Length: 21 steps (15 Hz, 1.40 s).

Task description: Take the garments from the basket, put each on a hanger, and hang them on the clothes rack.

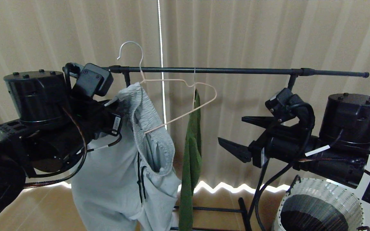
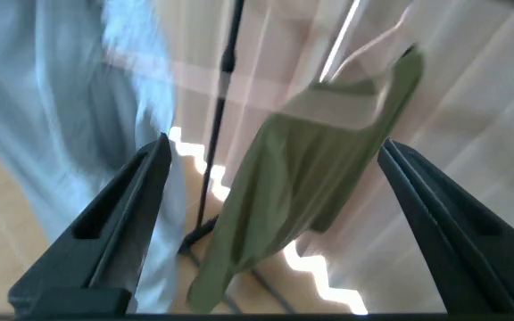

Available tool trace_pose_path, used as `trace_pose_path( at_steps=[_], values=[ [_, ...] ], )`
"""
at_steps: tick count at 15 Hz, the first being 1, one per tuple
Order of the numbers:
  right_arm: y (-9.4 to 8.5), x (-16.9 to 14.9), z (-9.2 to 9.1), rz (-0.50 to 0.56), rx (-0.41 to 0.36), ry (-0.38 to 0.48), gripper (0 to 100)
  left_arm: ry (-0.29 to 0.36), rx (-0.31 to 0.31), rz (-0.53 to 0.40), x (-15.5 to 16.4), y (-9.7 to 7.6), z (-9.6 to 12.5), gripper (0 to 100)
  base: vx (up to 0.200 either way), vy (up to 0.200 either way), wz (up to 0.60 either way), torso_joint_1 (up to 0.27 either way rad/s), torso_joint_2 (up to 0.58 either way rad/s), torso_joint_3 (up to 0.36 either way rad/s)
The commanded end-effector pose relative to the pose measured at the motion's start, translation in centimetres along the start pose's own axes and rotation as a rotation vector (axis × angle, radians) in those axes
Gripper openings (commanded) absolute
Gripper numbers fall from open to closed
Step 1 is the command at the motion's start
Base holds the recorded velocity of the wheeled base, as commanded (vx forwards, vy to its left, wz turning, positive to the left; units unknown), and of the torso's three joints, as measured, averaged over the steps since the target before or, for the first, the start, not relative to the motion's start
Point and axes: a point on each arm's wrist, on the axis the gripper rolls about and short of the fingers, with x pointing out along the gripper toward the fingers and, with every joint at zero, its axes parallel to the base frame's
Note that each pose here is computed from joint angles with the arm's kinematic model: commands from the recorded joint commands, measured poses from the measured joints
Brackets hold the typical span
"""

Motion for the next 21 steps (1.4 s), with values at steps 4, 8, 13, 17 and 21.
trace_pose_path(
  at_steps=[4,8,13,17,21],
  values=[
    [3.4,1.4,-1.1,0.12,-0.017,0.04,100,-0.093,-0.138,-0.076,-1.1,-1.2,2.5,0,0.0,0.0,0.0,0.0,0.0,0.0],
    [4.3,4.5,-1.8,0.102,-0.028,0.015,100,-0.142,-0.148,-0.123,-2.5,-1.4,3.5,0,0.0,0.0,0.0,0.0,0.0,0.0],
    [4.4,6.1,-2.8,0.073,-0.027,0.044,100,-0.207,-0.165,-0.169,-3.3,-1.9,4.3,0,0.0,0.0,0.0,0.0,0.0,0.0],
    [4.0,5.1,-2.9,0.025,-0.025,0.053,0,-0.205,-0.139,-0.15,-3.1,-1.5,4.2,0,0.0,0.0,0.0,0.0,0.0,0.0],
    [1.6,4.2,-2.8,-0.061,-0.011,0.051,0,-0.19,-0.112,-0.122,-2.9,-0.9,3.6,0,0.0,0.0,0.0,0.0,0.0,0.0]
  ],
)
